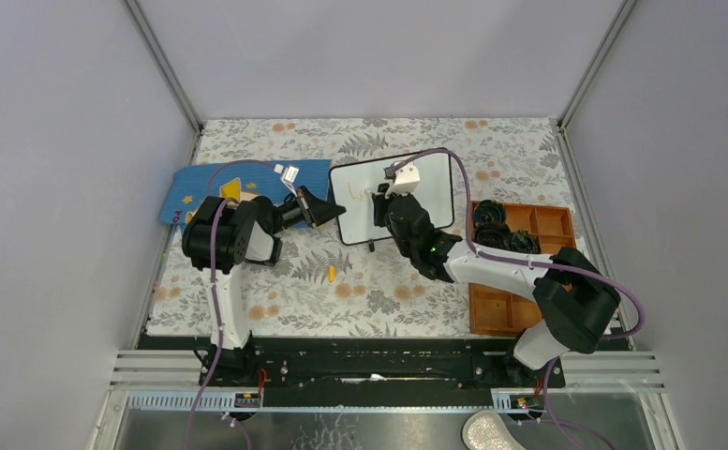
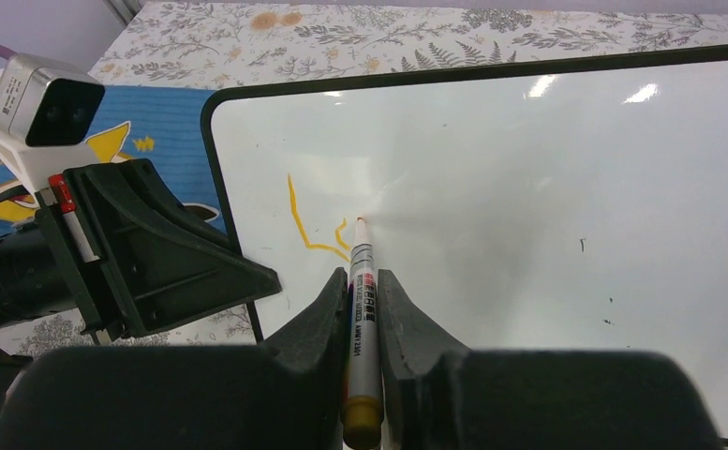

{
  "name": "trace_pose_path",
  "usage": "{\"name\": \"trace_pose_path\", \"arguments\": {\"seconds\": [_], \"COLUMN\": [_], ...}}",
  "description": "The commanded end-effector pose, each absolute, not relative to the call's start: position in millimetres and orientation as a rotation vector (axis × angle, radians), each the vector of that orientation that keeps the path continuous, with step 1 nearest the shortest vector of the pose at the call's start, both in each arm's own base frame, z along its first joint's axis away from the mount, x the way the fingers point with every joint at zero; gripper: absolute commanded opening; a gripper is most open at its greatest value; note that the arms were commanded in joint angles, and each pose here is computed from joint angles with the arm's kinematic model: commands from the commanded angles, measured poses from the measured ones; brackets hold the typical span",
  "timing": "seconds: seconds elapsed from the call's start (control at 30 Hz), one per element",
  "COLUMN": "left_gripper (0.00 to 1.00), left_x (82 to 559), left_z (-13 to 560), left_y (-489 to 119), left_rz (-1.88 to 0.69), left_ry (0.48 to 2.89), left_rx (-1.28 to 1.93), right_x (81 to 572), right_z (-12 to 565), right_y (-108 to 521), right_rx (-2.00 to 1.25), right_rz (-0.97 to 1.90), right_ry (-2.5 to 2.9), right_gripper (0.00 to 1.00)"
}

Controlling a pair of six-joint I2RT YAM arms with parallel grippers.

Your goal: Write a sentence on the whiteboard

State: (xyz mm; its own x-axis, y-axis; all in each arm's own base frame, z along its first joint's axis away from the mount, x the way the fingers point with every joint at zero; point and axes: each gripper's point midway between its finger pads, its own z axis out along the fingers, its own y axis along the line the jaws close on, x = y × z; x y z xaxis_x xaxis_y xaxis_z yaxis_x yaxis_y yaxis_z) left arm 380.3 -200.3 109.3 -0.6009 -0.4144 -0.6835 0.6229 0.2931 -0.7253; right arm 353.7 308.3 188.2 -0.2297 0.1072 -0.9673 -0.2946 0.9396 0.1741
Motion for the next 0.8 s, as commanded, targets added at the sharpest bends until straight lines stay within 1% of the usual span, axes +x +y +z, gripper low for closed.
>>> {"name": "trace_pose_path", "arguments": {"seconds": [0.0,0.37,0.63,0.77], "left_gripper": [0.11,0.11,0.11,0.11], "left_x": [373,373,373,373], "left_z": [111,111,112,113], "left_y": [-202,-202,-202,-202], "left_rz": [-1.459,-1.461,-1.460,-1.458], "left_ry": [1.643,1.643,1.642,1.638], "left_rx": [0.239,0.241,0.240,0.243], "right_x": [364,360,351,350], "right_z": [210,200,225,223], "right_y": [311,323,289,281], "right_rx": [-0.111,-0.155,-0.063,-0.058], "right_rz": [0.390,0.443,0.398,0.374], "right_ry": [1.717,1.756,1.691,1.692], "right_gripper": [0.00,0.00,0.00,0.00]}}
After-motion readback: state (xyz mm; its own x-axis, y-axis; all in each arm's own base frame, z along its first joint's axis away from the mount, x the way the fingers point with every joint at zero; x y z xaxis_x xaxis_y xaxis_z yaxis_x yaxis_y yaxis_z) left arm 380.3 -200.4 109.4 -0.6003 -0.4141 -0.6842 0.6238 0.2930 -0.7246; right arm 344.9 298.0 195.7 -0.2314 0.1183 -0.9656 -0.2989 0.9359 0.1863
